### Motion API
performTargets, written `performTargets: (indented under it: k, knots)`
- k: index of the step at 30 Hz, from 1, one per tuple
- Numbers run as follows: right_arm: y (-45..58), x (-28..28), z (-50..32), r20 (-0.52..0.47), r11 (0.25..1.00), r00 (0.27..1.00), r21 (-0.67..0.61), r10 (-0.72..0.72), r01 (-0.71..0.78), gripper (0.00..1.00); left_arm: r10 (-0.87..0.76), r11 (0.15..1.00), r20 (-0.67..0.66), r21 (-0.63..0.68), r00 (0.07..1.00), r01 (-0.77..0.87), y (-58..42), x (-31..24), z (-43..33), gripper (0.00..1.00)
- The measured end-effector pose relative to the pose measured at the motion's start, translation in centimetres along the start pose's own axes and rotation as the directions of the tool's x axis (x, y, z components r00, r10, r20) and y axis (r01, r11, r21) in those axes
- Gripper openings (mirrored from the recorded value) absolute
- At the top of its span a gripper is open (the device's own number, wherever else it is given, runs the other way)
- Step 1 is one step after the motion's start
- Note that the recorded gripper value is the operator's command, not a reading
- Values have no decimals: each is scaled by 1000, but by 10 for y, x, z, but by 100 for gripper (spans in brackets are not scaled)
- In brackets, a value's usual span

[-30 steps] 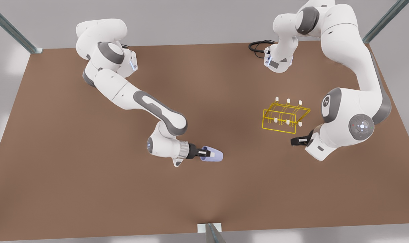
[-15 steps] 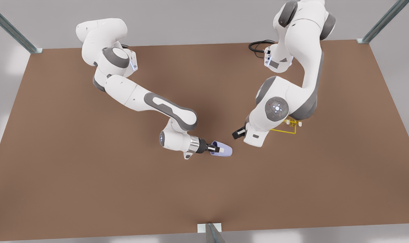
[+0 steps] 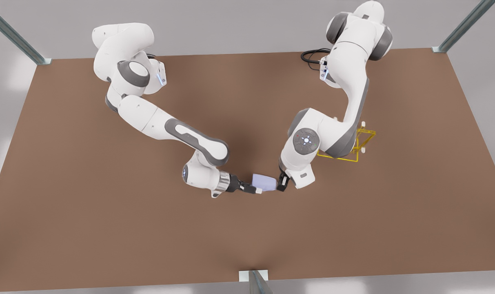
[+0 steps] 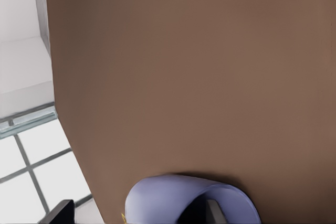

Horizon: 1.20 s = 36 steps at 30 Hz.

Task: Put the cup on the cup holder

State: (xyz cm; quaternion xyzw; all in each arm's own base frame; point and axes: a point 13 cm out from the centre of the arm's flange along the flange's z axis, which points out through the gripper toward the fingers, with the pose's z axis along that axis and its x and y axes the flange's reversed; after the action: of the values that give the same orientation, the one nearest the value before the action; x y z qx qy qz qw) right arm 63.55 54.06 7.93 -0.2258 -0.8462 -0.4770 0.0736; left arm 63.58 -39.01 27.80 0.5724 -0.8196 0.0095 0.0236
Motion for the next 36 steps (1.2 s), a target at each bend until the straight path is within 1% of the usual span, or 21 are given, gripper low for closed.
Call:
performTargets:
  k: [4,6,7,8,9,11,12,13,14,16,17,18,19,20,21,23,27,30,33,34,36]
  knots:
    - [-9,-8,-36,-23,999,999,-16,37,-37,97,-116,993,29,-27,993,117,0,3,37,100]
    - [-10,-29,-87,-9,999,999,-28,45,-45,98,-135,990,54,-32,989,137,4,21,55,100]
    - [-9,-49,-130,18,999,999,-22,36,-35,100,-149,988,60,-28,987,151,3,25,60,100]
    - [-12,-77,-184,62,1000,998,2,13,-13,100,-165,986,63,-20,984,166,2,27,64,100]
    - [-22,-113,-253,129,998,991,65,-34,26,100,-182,983,65,-14,981,184,0,28,71,100]
    - [-47,-160,-386,212,966,965,238,-157,105,100,-217,976,61,5,974,217,-6,28,79,100]
    - [-51,-171,-444,224,920,942,358,-252,161,100,-231,973,57,15,971,230,-10,28,85,100]
    - [-64,-178,-489,209,855,921,479,-330,198,100,-242,970,52,25,969,241,-13,29,89,100]
    - [-72,-180,-525,181,778,901,587,-394,222,100,-253,967,48,32,966,252,-16,30,93,100]
    - [-66,-165,-585,119,613,869,755,-480,235,100,-266,964,47,34,963,265,-17,34,107,100]
    - [-57,-151,-606,82,518,860,825,-504,225,100,-268,963,49,28,962,267,-15,37,118,100]
    - [-43,-132,-626,68,433,858,882,-509,187,100,-268,963,52,24,962,267,-13,41,129,100]
    - [-21,-105,-651,78,381,855,913,-512,144,100,-264,964,54,20,963,264,-11,48,141,100]
    - [9,-76,-673,102,384,846,914,-523,127,100,-257,966,55,18,965,257,-9,55,150,100]
    - [46,-55,-688,121,412,834,901,-539,136,100,-251,968,54,18,966,250,-8,60,156,100]
    - [75,-29,-690,99,445,844,878,-526,175,100,-243,970,49,18,969,242,-7,64,163,100]
    - [66,1,-670,-8,454,891,859,-454,239,100,-226,974,49,10,973,226,-6,65,180,100]
    - [59,10,-666,-56,453,904,851,-424,266,100,-209,978,56,1,976,210,-3,64,195,100]
    - [60,10,-656,-92,443,897,845,-432,300,100,-184,983,61,-9,981,185,2,69,206,100]
    - [63,11,-652,-106,427,889,848,-445,315,100,-175,984,63,-10,982,176,3,71,209,100]
    - [77,19,-630,-155,362,861,861,-485,358,100,-161,987,65,-13,985,163,5,73,215,100]
